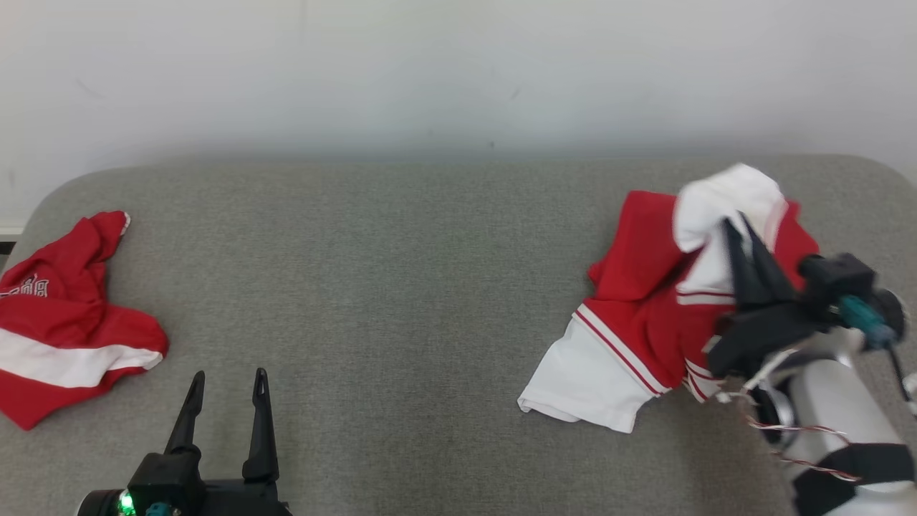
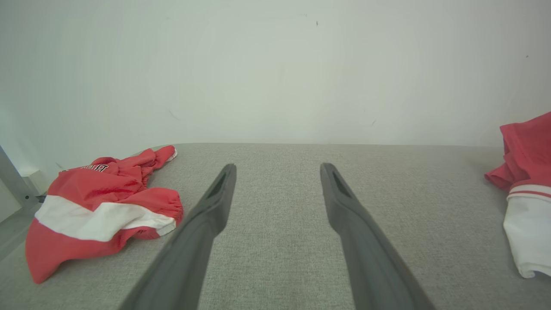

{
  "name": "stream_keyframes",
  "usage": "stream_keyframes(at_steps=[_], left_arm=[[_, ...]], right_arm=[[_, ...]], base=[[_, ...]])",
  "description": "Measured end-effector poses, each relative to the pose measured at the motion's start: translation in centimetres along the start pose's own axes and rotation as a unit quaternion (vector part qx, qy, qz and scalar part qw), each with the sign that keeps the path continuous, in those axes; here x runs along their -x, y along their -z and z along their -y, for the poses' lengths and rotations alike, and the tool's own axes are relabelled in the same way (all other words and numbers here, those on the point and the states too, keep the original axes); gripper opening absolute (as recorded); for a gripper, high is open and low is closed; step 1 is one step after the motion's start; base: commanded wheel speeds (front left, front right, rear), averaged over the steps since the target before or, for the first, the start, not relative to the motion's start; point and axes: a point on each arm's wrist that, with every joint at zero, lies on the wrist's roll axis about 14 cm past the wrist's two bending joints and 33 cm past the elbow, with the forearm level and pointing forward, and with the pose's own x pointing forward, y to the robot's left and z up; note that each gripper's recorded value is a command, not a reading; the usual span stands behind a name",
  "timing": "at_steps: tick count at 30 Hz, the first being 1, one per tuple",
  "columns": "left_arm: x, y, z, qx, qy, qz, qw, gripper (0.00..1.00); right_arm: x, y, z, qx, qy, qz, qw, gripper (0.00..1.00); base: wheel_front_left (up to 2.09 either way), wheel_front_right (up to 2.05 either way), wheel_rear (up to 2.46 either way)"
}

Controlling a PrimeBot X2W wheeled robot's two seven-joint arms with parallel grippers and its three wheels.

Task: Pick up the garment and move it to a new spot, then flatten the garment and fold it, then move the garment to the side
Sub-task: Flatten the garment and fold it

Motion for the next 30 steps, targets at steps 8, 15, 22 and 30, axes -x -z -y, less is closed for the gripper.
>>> stream_keyframes(at_steps=[8, 15, 22, 30], left_arm=[[1.1, -0.3, -0.9, 0.001, -0.014, 0.003, 1.0, 1.0], [1.6, -0.4, -1.2, 0.006, -0.019, 0.003, 1.0, 1.0], [2.2, 0.0, -2.0, 0.008, -0.035, -0.005, 0.999, 1.0], [1.8, -0.2, -2.0, 0.007, -0.035, 0.0, 0.999, 1.0]], right_arm=[[-2.0, -3.5, -13.1, -0.011, -0.159, 0.039, 0.987, 0.0], [-1.0, -0.5, -22.5, -0.018, -0.274, -0.014, 0.962, 0.0], [-0.5, 1.5, -25.3, -0.04, -0.302, -0.04, 0.952, 1.0], [-1.5, -1.7, -20.7, -0.051, -0.256, 0.017, 0.965, 1.0]], base=[[0.0, 0.0, 0.0], [0.0, 0.0, 0.0], [0.0, 0.0, 0.0], [0.0, 0.0, 0.0]])
